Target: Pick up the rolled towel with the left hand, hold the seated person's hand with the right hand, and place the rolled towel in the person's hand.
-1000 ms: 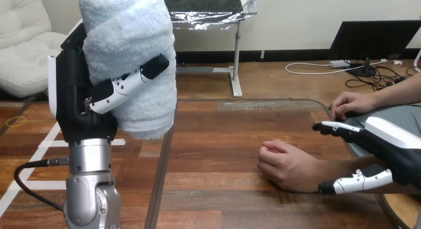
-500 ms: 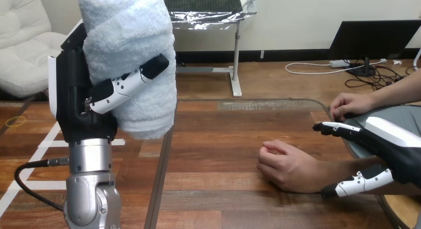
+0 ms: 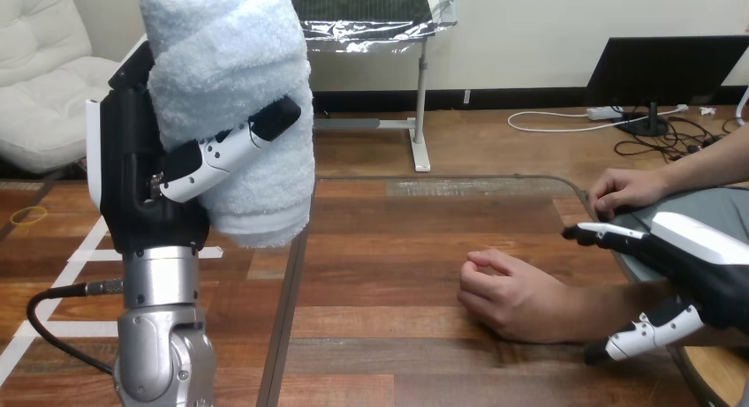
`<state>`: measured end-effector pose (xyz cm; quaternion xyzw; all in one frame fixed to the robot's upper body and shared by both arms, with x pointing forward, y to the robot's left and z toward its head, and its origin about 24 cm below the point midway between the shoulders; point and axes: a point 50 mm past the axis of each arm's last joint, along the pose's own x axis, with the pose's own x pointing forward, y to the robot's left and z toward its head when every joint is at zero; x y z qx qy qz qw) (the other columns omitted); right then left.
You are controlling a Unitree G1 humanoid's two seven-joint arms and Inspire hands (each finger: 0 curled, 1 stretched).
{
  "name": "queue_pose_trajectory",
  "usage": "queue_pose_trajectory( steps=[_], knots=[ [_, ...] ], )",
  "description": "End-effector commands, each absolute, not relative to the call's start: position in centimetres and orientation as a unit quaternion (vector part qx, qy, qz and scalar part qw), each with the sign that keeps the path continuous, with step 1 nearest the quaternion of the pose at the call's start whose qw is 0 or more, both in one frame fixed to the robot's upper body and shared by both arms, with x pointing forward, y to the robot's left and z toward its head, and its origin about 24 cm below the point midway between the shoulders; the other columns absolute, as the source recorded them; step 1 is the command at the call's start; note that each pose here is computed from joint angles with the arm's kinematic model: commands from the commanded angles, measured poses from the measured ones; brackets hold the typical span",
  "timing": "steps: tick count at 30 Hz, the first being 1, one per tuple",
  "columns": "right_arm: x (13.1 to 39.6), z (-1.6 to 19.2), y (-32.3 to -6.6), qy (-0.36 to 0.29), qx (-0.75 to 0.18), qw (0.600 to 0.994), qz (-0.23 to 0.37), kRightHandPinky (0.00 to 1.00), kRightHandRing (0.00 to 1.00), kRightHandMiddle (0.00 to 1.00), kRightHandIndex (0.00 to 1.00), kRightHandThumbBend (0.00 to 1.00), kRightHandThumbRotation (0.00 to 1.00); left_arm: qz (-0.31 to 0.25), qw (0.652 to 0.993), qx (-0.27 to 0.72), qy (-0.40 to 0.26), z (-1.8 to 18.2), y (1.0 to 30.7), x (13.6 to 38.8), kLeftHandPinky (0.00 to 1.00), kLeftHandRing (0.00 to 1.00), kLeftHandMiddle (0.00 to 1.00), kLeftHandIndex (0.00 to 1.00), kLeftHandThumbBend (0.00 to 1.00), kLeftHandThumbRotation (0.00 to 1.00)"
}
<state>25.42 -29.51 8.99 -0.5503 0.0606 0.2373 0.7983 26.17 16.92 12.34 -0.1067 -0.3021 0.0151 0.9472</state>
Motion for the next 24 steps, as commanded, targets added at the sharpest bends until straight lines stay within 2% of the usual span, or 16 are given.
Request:
queue_pose_trajectory(
  steps=[1, 24],
  knots=[
    [27.07, 11.67, -29.65, 0.024, -0.579, 0.788, 0.207, 0.91, 0.92, 0.92, 0.92, 1.0, 0.3, 0.004, 0.931, -0.116, -0.346, 14.57, 16.58, 26.6, 0.23, 0.28, 0.34, 0.38, 0.53, 0.0],
    [27.53, 11.24, -29.55, 0.028, -0.64, 0.741, 0.204, 0.91, 0.91, 0.92, 0.91, 1.0, 0.25, 0.008, 0.931, -0.106, -0.349, 14.52, 16.75, 26.53, 0.23, 0.28, 0.34, 0.38, 0.52, 0.0]
  ],
)
